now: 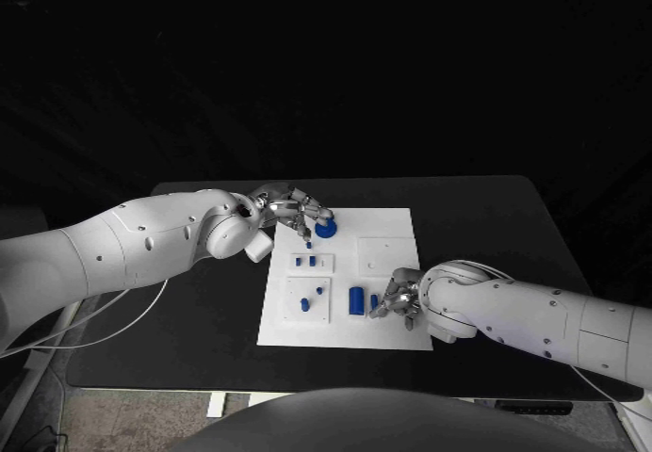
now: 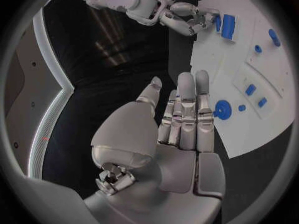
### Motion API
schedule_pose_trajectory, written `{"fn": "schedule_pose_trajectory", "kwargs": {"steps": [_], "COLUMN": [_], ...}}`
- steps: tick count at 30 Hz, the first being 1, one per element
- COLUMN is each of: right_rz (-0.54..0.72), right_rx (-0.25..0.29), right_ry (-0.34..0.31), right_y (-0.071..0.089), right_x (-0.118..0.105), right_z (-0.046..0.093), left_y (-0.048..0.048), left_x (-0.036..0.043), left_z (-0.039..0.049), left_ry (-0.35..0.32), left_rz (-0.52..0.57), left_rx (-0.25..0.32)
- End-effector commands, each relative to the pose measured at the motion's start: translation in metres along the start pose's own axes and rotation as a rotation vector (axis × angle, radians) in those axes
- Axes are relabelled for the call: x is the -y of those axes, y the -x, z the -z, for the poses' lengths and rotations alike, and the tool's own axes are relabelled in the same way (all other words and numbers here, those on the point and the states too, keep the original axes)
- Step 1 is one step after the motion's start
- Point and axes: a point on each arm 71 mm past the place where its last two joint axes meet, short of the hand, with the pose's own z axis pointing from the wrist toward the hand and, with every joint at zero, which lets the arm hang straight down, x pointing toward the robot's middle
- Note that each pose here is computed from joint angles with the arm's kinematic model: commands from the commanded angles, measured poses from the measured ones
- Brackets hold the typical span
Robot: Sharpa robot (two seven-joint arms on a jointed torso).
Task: Assemble the parts on the task board
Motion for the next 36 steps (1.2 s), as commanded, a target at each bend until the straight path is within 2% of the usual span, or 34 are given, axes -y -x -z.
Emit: {"fn": "schedule_pose_trajectory", "kwargs": {"steps": [1,10,27,31,36], "right_rz": [0.005,0.054,0.045,0.003,-0.066], "right_rx": [-0.005,-0.05,-0.046,-0.057,-0.065], "right_ry": [-0.004,-0.016,-0.007,0.027,0.111], "right_y": [0.0,-0.004,-0.004,-0.002,0.006], "right_x": [0.001,-0.001,0.002,0.007,0.008], "right_z": [-0.001,-0.001,-0.003,0.0,0.005], "left_y": [-0.0024,-0.0018,-0.002,-0.0014,-0.0003], "left_x": [0.0015,0.0011,0.0012,0.001,0.0012], "left_z": [-0.0006,-0.0001,0.0,0.0002,0.0002], "left_ry": [-0.005,-0.003,-0.002,-0.003,-0.008], "left_rz": [-0.002,-0.002,-0.002,-0.002,-0.003], "left_rx": [-0.021,-0.021,-0.023,-0.02,-0.012]}}
